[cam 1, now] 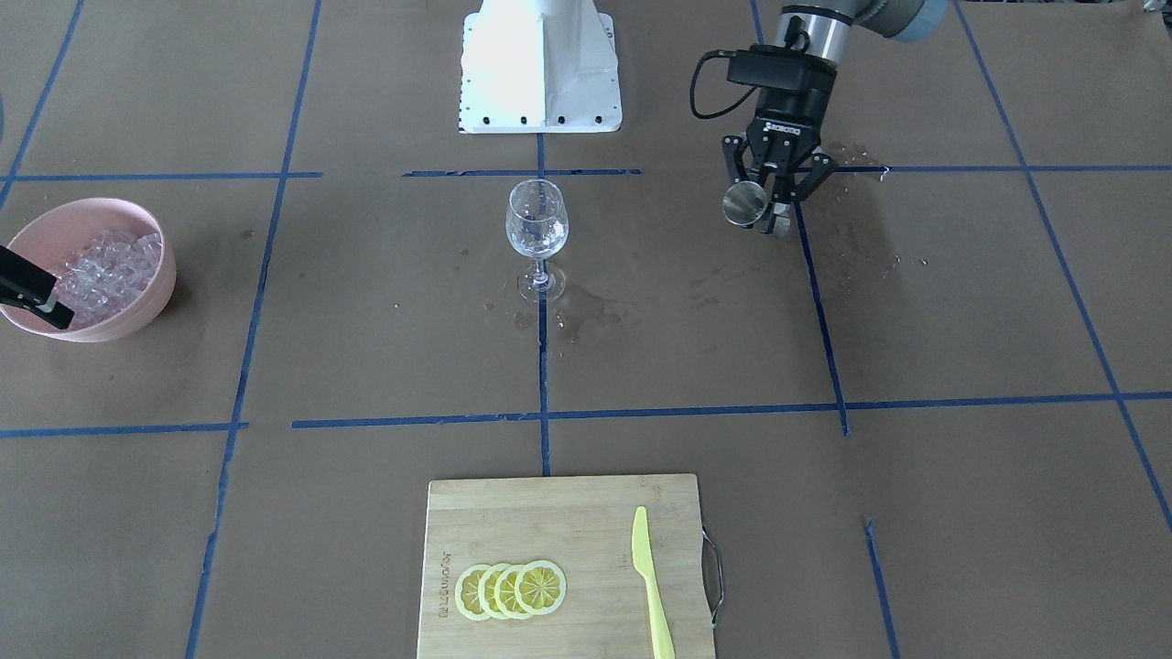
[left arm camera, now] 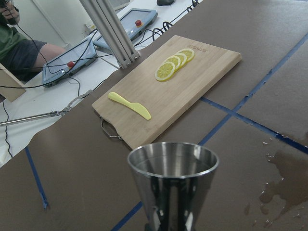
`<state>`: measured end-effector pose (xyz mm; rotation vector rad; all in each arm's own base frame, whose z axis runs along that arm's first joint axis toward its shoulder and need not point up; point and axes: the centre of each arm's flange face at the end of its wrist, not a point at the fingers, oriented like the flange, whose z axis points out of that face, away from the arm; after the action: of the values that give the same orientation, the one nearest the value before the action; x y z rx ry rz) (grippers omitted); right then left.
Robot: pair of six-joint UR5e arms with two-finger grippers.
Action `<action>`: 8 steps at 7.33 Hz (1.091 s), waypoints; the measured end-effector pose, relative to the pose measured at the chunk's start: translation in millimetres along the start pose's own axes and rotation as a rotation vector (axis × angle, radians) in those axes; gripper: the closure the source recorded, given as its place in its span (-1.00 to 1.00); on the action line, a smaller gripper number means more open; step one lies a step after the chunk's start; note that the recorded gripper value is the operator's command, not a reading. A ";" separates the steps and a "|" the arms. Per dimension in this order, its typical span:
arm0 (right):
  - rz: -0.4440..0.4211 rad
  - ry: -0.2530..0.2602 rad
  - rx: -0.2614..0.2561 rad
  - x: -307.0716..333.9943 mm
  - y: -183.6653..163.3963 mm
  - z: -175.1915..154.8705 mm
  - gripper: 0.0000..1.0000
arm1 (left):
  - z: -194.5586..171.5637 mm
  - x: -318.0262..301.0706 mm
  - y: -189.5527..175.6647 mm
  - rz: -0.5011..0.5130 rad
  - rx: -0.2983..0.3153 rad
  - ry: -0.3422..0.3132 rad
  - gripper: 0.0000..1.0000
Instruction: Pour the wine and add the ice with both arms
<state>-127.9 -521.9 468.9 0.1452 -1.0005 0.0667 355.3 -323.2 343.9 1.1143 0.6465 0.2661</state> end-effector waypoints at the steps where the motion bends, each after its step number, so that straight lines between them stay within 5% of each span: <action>1: 0.012 0.001 -0.008 -1.8 8.4 2.5 -1.00 | 3.9 -29.2 39.3 -0.139 0.059 -0.035 1.00; 3: 0.042 0.021 -0.019 0.3 27.3 9.0 -1.00 | -4.3 -95.3 124.5 -0.380 0.186 -0.040 1.00; 5: 0.056 0.036 -0.026 8.3 38.4 11.3 -1.00 | -12.8 -140.0 192.0 -0.523 0.243 -0.039 1.00; 8: 0.059 0.039 -0.030 10.9 43.1 11.2 -1.00 | 4.0 -101.8 210.5 -0.571 0.273 -0.062 0.95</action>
<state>-136.6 -481.1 487.9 0.0866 -0.9668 0.1085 301.8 -286.7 568.5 1.1411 0.9337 -0.3544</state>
